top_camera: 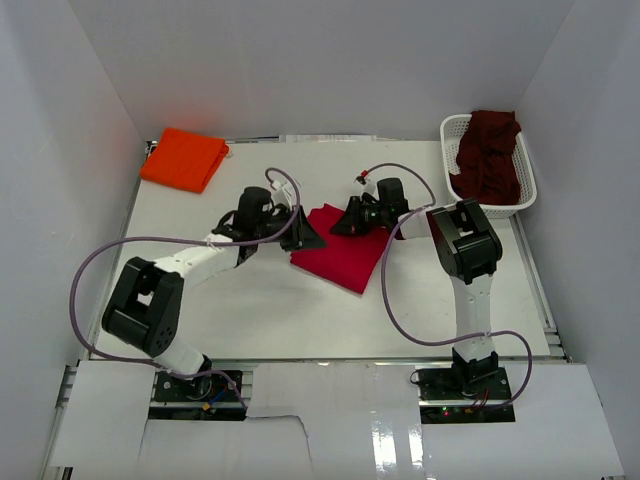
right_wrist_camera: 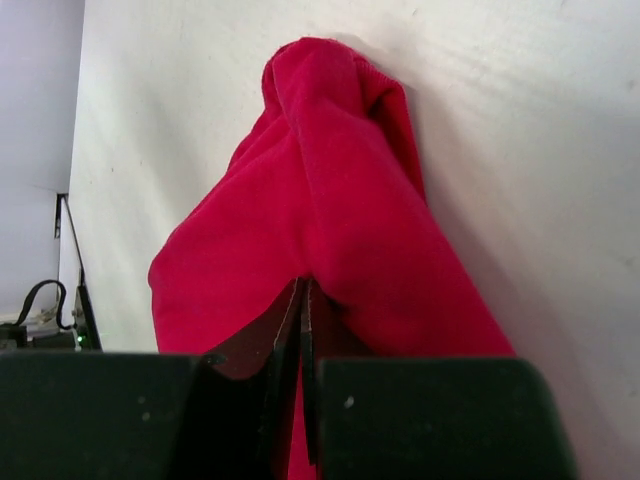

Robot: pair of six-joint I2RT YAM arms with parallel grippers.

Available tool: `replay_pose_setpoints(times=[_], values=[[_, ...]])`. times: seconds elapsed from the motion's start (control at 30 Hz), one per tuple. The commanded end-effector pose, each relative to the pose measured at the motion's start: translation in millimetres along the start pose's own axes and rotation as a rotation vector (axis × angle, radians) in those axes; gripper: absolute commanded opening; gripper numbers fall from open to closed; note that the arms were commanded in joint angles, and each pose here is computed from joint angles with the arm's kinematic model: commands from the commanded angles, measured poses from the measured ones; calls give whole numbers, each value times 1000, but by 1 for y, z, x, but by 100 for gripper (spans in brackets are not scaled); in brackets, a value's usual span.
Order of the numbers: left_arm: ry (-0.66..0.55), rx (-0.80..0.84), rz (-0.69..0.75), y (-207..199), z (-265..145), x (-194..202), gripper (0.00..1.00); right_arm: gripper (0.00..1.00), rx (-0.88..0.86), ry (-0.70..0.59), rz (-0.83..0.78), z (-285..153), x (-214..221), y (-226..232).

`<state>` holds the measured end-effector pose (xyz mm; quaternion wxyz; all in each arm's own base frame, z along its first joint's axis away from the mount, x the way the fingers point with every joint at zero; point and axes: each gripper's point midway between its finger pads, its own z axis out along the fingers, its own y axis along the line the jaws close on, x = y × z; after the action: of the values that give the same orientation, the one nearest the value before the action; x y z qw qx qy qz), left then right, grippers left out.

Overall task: Fold and stack the t-shirts
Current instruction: Smooth out wrinkles on the folded tshirt

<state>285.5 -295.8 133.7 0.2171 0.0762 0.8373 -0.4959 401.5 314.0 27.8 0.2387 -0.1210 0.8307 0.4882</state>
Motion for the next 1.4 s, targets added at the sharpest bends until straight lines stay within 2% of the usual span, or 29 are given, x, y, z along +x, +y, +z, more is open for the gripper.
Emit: replay_pose_setpoints(times=[0.0,0.13,0.5,0.63,0.67,0.77,1.1,1.37], values=[[-51,-57,84,-9,-20,-33,34,8,17,61,19,-2,34,-2],[-19,-33,76,-1,-8,-35,33,8,-2,82,16,1,49,9],[40,-68,-13,51,14,6,29,8,-25,108,18,1,73,28],[58,-114,-38,70,20,20,20,8,-29,110,20,0,75,30],[67,-123,-43,74,22,24,9,8,-28,111,20,0,75,30],[103,-146,-76,87,28,37,0,8,-28,113,23,0,77,30],[179,-210,-126,105,35,77,0,8,-9,113,7,4,70,26],[206,-243,-130,111,30,98,0,8,23,89,-32,5,40,20]])
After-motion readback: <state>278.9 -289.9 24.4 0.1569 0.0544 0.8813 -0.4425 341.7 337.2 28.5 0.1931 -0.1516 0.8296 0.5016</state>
